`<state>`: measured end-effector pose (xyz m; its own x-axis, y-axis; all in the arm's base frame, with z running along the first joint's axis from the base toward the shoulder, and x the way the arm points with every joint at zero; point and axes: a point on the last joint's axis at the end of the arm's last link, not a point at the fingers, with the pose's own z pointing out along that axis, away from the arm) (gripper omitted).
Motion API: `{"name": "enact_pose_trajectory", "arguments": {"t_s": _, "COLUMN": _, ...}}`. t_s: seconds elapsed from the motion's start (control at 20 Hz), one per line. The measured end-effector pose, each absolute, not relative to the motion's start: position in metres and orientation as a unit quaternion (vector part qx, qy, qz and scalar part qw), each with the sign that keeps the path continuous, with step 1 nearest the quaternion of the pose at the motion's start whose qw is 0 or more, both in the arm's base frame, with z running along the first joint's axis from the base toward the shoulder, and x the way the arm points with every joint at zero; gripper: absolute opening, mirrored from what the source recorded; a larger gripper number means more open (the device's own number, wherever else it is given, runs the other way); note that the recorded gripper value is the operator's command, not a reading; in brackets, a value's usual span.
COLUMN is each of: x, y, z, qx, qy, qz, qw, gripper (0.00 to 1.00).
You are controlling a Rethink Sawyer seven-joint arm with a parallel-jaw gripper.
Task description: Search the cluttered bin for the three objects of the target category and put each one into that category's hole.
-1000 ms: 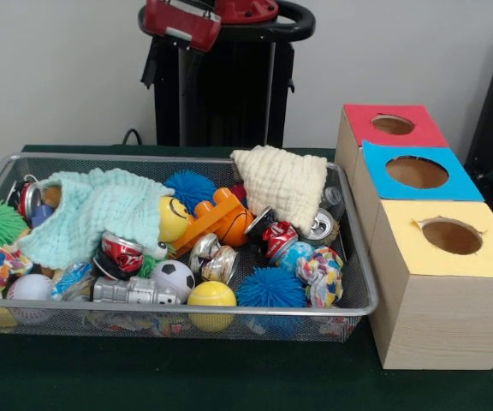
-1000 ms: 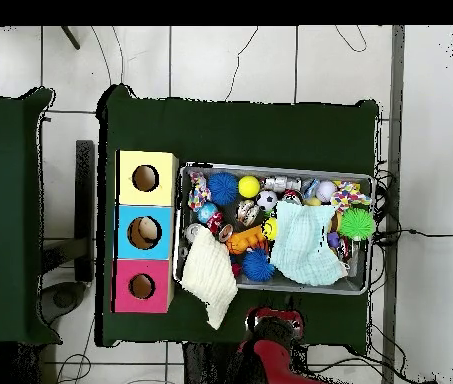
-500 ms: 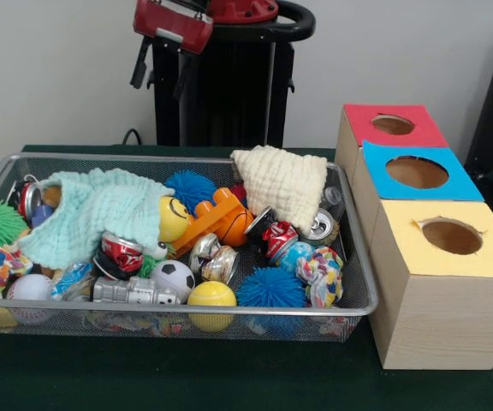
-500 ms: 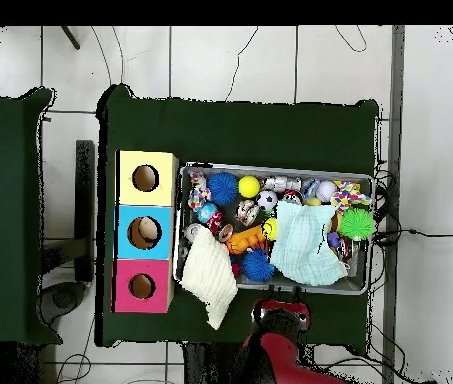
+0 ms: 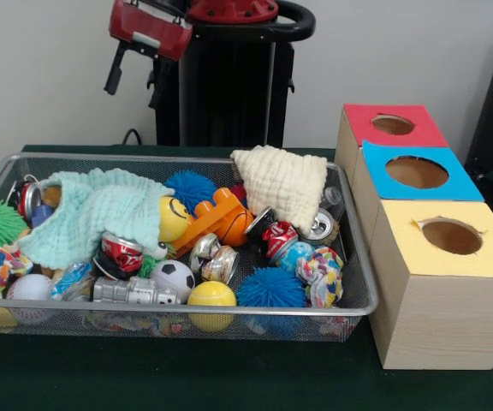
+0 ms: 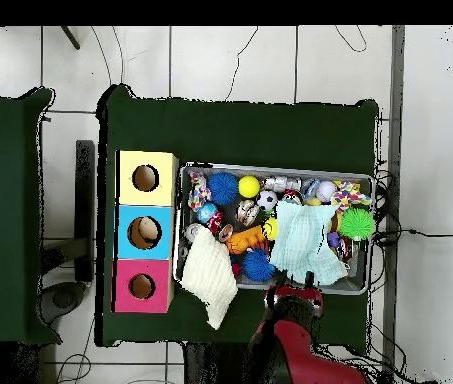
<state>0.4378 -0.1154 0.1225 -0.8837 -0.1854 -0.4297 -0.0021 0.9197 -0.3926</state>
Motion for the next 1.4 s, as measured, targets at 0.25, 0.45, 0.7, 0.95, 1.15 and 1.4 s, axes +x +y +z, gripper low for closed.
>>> {"name": "enact_pose_trajectory", "arguments": {"t_s": 0.25, "x": 0.45, "y": -0.129, "z": 0.114, "qx": -0.052, "qy": 0.942, "qz": -0.201, "qw": 0.264, "gripper": 1.0}}
{"name": "enact_pose_trajectory", "arguments": {"t_s": 0.45, "x": 0.455, "y": -0.133, "z": 0.104, "qx": -0.056, "qy": 0.938, "qz": -0.201, "qw": 0.276, "gripper": 1.0}}
{"name": "enact_pose_trajectory", "arguments": {"t_s": 0.7, "x": 0.457, "y": -0.133, "z": 0.08, "qx": -0.068, "qy": 0.935, "qz": -0.196, "qw": 0.287, "gripper": 1.0}}
{"name": "enact_pose_trajectory", "arguments": {"t_s": 0.95, "x": 0.451, "y": -0.129, "z": 0.058, "qx": -0.075, "qy": 0.937, "qz": -0.187, "qw": 0.284, "gripper": 1.0}}
{"name": "enact_pose_trajectory", "arguments": {"t_s": 1.15, "x": 0.444, "y": -0.125, "z": 0.042, "qx": -0.077, "qy": 0.942, "qz": -0.178, "qw": 0.275, "gripper": 1.0}}
{"name": "enact_pose_trajectory", "arguments": {"t_s": 1.4, "x": 0.438, "y": -0.123, "z": 0.031, "qx": -0.079, "qy": 0.945, "qz": -0.173, "qw": 0.265, "gripper": 1.0}}
